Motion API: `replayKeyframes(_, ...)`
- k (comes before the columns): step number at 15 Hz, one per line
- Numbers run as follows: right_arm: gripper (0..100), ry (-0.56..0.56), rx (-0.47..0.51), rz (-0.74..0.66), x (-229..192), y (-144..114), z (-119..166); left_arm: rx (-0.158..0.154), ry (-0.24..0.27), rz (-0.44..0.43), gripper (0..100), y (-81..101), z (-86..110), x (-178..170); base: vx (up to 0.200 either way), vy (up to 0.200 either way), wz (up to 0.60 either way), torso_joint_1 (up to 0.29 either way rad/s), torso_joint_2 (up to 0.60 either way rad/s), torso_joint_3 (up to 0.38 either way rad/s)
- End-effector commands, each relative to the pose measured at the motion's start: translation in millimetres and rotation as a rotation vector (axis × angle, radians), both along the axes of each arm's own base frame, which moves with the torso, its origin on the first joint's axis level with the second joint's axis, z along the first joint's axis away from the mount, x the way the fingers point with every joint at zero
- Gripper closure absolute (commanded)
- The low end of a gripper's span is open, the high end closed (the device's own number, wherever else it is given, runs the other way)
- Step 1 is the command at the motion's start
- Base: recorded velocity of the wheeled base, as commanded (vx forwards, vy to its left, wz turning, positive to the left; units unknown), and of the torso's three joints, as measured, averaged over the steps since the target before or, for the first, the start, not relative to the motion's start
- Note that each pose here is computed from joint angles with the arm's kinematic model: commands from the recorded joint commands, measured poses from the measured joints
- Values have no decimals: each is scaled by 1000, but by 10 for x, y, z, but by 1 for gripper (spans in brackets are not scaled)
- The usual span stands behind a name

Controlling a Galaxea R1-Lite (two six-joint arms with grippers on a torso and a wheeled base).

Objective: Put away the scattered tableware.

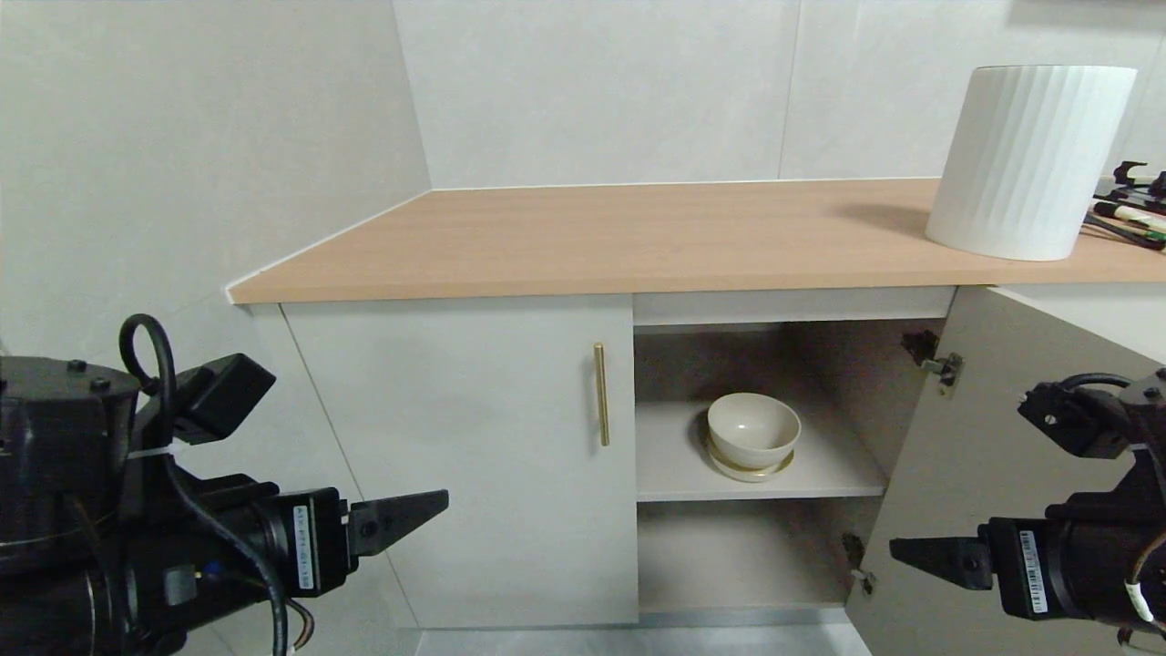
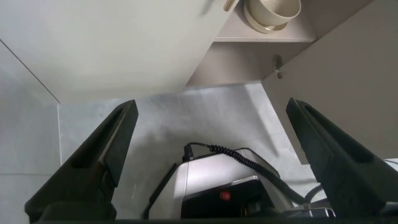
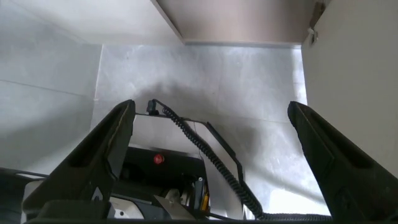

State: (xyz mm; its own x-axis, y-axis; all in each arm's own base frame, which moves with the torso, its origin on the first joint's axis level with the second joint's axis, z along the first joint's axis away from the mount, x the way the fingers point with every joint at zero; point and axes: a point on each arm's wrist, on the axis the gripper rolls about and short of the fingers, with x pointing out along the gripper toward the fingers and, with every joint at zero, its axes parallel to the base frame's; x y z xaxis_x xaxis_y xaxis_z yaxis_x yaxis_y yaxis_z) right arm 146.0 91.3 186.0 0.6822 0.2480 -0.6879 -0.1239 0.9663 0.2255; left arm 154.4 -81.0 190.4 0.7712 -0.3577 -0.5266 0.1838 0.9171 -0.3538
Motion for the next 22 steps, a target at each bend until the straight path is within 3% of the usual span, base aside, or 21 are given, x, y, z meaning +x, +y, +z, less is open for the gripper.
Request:
replayKeyframes(1,0,11,-7,3,7,10,-27,3,5,-2,0,-11,-11,8,-200,0,0,2,2,-2)
replayKeyframes(16,0,14,-14,-2,6,7,-42,4,8,-14,0,-24,-21,-7,-200,0,0,2,2,-1)
replayKeyframes(22,0,6,-10,-3,-4,0,-24,2,7,-15,0,-21,-20,-13,0,0,0,0,0,0)
